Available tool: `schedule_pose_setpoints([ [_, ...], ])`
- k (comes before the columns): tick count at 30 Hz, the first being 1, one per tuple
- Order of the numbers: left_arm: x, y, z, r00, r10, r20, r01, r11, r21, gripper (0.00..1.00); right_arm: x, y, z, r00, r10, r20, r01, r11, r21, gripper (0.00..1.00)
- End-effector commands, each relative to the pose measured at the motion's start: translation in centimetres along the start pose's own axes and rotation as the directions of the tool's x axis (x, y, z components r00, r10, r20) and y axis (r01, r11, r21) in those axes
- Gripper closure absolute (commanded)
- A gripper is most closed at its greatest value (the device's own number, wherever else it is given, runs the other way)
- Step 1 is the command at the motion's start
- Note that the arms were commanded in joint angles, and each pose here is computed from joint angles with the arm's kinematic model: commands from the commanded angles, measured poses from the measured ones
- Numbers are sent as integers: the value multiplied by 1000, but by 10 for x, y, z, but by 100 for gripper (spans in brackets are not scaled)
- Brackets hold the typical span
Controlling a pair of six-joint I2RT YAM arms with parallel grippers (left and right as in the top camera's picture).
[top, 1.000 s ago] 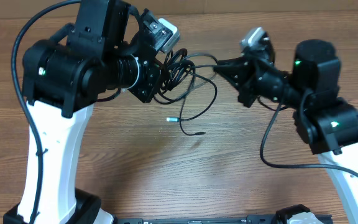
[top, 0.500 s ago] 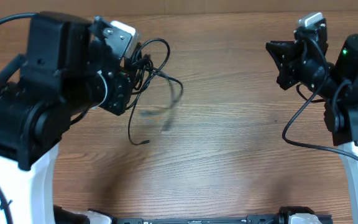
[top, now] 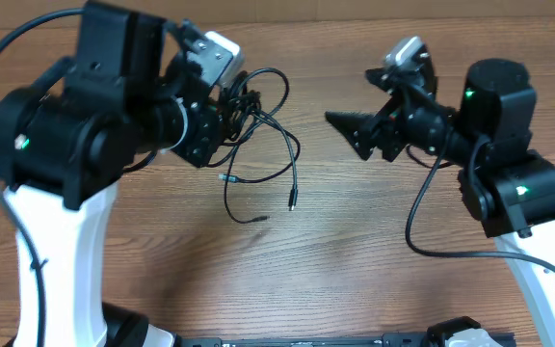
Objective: Untangle cables
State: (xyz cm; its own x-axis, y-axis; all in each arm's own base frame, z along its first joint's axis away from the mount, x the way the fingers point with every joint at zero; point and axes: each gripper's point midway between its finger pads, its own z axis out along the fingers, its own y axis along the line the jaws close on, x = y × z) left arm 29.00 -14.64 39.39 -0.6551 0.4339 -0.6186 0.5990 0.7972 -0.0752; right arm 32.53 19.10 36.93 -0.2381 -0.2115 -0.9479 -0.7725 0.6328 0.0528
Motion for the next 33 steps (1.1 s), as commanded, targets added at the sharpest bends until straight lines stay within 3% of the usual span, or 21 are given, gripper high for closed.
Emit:
schedule_pose_setpoints([
  [1, -7, -19, 19, 997, 82, -4, -80, 985, 151, 96, -8, 7, 1, 995, -94, 16, 94, 996, 10, 13],
  [6, -9, -27, 27, 996, 92, -6, -88, 973, 214, 96, -11, 3, 1, 993, -117, 26, 116, 993, 32, 15],
  [11, -11, -43, 26, 995, 103, 6, -101, 957, 271, 96, -15, 2, 1, 991, -126, 40, 125, 992, 36, 25],
  [19, -10, -68, 27, 991, 133, 1, -126, 938, 324, 96, -15, -1, 2, 991, -128, 37, 126, 991, 54, 26],
  [20, -9, -70, 27, 990, 139, 1, -131, 936, 327, 96, -15, -2, 2, 991, -130, 35, 128, 990, 60, 35],
  [21, -9, -72, 27, 990, 141, 0, -133, 934, 331, 96, -14, -4, 2, 991, -130, 33, 128, 990, 66, 75],
  [22, -9, -73, 27, 990, 143, -1, -134, 933, 333, 96, -14, -5, 1, 991, -129, 30, 127, 989, 77, 96],
  [27, -8, -65, 29, 996, 90, -31, -77, 957, 279, 96, -8, -37, -3, 994, -108, -12, 108, 968, 227, 96],
  [33, -6, -65, 8, 998, 55, 5, -55, 967, 249, 96, 4, -118, -41, 997, 63, 37, -73, 907, 414, 96],
])
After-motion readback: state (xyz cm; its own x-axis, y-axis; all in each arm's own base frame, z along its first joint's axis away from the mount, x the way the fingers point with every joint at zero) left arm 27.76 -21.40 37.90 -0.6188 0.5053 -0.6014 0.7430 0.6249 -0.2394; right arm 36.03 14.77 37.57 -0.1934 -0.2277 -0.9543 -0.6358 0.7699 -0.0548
